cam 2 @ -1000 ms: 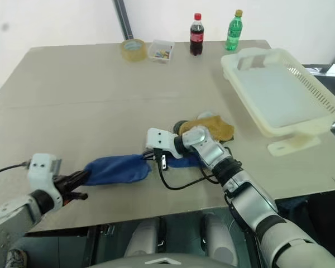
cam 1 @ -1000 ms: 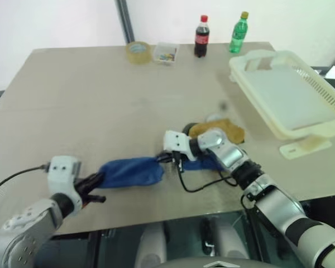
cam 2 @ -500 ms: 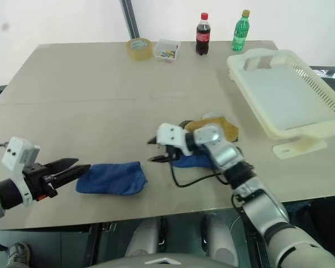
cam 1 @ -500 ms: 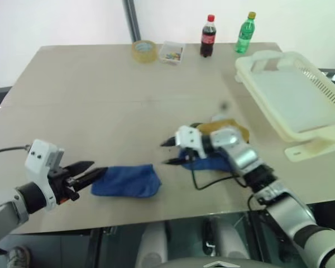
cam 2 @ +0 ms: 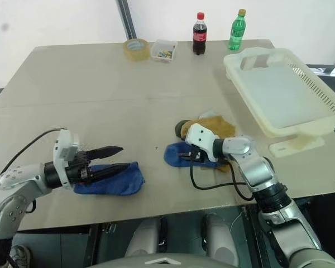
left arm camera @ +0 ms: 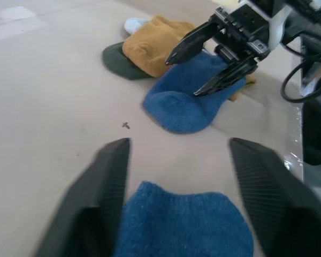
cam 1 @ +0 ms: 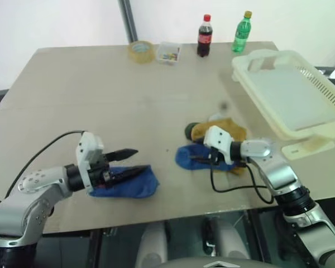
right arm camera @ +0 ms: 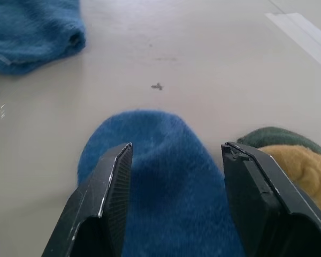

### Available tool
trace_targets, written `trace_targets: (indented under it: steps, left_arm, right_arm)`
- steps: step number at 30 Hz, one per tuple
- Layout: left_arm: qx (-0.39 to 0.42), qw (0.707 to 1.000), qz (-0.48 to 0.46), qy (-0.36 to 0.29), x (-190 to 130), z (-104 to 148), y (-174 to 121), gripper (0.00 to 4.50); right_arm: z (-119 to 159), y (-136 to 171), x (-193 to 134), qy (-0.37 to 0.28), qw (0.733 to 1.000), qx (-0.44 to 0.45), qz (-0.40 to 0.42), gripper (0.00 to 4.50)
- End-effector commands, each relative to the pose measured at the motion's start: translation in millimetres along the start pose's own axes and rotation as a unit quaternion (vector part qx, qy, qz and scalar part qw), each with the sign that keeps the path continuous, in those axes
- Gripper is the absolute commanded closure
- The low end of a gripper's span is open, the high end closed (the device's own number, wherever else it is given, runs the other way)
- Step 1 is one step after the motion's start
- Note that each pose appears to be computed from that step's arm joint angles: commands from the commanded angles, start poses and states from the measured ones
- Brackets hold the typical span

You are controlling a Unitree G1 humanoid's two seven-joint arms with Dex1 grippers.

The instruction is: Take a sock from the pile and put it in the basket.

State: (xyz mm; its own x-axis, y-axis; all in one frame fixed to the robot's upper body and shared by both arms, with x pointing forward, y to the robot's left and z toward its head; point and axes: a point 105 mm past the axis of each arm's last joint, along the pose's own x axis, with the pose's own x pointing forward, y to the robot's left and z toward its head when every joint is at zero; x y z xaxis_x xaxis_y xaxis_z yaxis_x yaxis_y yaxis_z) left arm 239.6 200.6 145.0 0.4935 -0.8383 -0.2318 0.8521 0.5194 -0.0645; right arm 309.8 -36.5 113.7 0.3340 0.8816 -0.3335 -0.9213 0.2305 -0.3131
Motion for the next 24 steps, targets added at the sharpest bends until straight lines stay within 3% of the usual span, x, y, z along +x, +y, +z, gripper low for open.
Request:
trace_targets:
  steps: [1, 3, 4, 5, 8, 9, 10, 18, 24]
  left_arm:
    - [0.040, 0.999, -0.008, 0.000, -6.2, 10.1, 1.1, 0.09]
    - [0.042, 0.999, -0.003, 0.000, -7.3, 10.3, 2.0, 0.09]
    - [0.045, 0.999, 0.001, -0.001, -7.7, 11.0, 2.8, 0.00]
    - [0.047, 0.999, 0.005, -0.002, -7.9, 11.5, 3.5, 0.00]
    - [0.049, 0.999, 0.008, -0.002, -8.4, 11.9, 2.8, 0.00]
    - [0.048, 0.999, 0.011, -0.004, -8.4, 12.3, 2.3, 0.00]
    - [0.048, 0.999, 0.015, -0.006, -8.5, 12.7, 2.2, 0.00]
    - [0.043, 0.998, 0.049, -0.019, -12.7, 13.0, 3.8, 0.00]
    - [0.032, 0.995, 0.096, -0.012, -30.9, 5.4, 11.8, 0.00]
  right_arm:
    - [9.1, -2.1, 1.5, -0.012, 1.000, -0.004, 0.000, 1.78]
    - [5.0, 0.8, 2.7, -0.006, 1.000, 0.004, 0.008, 1.78]
    - [1.2, 1.8, 3.5, 0.000, 1.000, 0.010, 0.011, 2.19]
    - [-1.2, 2.3, 4.1, 0.003, 1.000, 0.015, 0.012, 2.31]
    - [-7.1, 2.3, 4.7, 0.010, 1.000, 0.022, 0.010, 3.41]
    - [-7.9, 1.6, 4.5, 0.009, 1.000, 0.028, 0.009, 4.06]
    - [-7.9, 0.1, 4.3, 0.008, 0.999, 0.030, 0.007, 4.37]
    - [13.8, -2.6, 6.0, -0.027, 0.999, 0.033, 0.019, 4.46]
    - [67.6, -11.2, 28.8, -0.101, 0.993, 0.044, 0.040, 4.46]
